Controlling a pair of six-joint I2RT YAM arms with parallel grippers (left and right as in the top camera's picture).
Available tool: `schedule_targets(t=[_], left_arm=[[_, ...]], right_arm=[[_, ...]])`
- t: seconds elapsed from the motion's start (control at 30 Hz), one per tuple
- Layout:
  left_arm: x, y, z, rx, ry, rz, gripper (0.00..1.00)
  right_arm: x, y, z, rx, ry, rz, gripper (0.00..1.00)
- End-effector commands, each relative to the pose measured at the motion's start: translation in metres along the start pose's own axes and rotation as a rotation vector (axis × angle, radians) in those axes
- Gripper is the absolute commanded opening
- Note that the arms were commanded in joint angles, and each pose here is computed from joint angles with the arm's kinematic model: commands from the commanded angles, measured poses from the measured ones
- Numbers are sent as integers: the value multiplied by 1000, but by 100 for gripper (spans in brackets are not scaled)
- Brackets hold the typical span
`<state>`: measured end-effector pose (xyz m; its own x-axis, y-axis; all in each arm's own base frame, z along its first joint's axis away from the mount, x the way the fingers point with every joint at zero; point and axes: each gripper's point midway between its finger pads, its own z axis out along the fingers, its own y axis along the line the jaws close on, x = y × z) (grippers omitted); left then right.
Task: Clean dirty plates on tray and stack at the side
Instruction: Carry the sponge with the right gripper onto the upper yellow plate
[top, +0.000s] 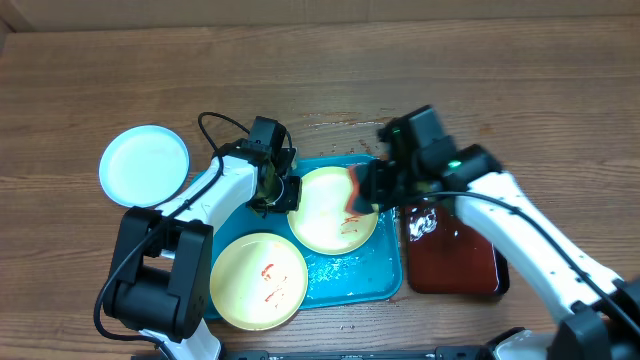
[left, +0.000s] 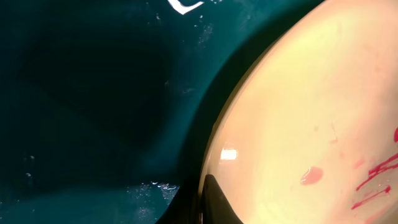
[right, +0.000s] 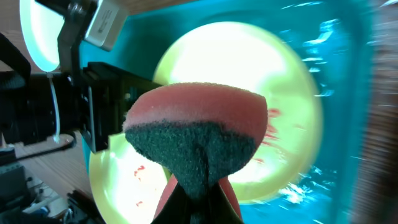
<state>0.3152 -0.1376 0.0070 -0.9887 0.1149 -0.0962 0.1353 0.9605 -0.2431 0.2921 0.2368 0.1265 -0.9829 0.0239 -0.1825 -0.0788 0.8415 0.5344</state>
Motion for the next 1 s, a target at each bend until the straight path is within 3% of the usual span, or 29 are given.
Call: schedule_targets(t=[0.0, 0.17, 0.37, 0.57, 0.83, 0.97], left_arm=[[7, -7, 7, 11, 27, -1, 4], [9, -12, 8, 12, 31, 15, 4], [10, -13, 9, 11, 34, 5, 4], [9, -13, 9, 11, 32, 5, 4], [9, -13, 9, 11, 31, 6, 4], [9, -13, 9, 11, 31, 5, 4]], right_arm=[[6, -8, 31, 43, 41, 121, 4], [11, -7, 79, 11, 108, 144, 4], [4, -15, 106, 58, 67, 205, 4], [2, -33, 105, 155, 24, 270, 4], [67, -91, 76, 469, 240, 266, 4], [70, -106, 67, 559, 234, 255, 4]])
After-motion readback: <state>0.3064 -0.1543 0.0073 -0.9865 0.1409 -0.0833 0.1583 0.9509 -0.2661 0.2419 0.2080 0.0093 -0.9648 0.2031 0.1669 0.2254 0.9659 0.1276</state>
